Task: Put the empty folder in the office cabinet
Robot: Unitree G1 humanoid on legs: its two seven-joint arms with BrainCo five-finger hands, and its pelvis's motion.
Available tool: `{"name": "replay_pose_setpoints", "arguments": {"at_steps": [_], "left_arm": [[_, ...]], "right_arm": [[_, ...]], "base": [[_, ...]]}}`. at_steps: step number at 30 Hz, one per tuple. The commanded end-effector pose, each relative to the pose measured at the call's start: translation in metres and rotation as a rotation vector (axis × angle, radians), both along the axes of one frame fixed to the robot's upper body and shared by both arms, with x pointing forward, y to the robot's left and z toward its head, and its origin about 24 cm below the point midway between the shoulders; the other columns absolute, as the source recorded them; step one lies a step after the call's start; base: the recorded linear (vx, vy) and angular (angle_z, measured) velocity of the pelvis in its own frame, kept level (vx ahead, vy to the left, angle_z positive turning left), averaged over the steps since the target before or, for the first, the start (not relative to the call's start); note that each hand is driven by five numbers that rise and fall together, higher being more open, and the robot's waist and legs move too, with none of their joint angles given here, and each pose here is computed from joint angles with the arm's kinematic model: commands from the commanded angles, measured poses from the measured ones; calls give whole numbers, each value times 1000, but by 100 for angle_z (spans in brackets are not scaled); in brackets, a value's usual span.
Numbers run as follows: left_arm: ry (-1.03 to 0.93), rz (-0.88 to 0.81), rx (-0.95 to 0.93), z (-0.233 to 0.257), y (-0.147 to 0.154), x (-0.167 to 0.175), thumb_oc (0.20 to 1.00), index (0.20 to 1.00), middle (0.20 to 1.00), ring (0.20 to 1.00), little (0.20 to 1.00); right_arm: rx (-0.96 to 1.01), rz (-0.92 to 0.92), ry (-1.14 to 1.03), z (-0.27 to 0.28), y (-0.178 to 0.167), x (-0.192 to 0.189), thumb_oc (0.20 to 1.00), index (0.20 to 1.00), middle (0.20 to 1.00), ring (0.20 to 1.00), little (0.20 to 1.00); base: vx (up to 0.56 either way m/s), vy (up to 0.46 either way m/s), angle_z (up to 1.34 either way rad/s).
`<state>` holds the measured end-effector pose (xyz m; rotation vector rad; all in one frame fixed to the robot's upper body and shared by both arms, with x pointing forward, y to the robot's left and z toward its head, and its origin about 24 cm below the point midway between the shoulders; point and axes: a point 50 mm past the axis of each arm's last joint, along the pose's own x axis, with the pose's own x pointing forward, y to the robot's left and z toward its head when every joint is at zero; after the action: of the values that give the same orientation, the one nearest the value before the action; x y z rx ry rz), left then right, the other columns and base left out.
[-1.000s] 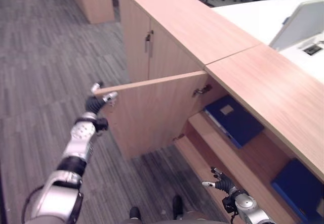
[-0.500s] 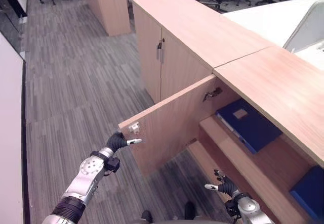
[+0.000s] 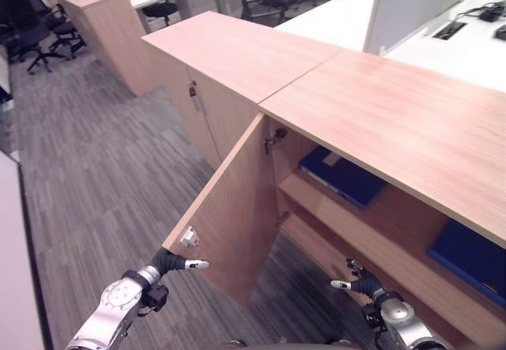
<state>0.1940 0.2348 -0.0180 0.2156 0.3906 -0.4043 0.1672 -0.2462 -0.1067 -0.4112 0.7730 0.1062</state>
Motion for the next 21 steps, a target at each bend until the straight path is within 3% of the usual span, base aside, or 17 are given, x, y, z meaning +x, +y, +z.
{"name": "replay_pose_setpoints", "arguments": {"at_steps": [1,8,17,21], "left_arm": [[-193,-204,-152,32,-63,36,1000,1000,1000,1000,1000],[-201,-197,-206,31,-82,43,1000,1000,1000,1000,1000],[-194,-44,-259,19,-80,45,1000,1000,1000,1000,1000],[-195,29,-231,15,-70,48,1000,1000,1000,1000,1000]], "right_arm": [[29,14,-90,10,15,26,1000,1000,1000,1000,1000],[-30,4,-143,23,2,41,1000,1000,1000,1000,1000],[-30,51,-117,20,13,52,1000,1000,1000,1000,1000],[-8,67,-79,13,17,39,1000,1000,1000,1000,1000]], "base": [[-5,-122,-54],[-5,-121,-45],[91,-5,-104],[98,44,-171]]}}
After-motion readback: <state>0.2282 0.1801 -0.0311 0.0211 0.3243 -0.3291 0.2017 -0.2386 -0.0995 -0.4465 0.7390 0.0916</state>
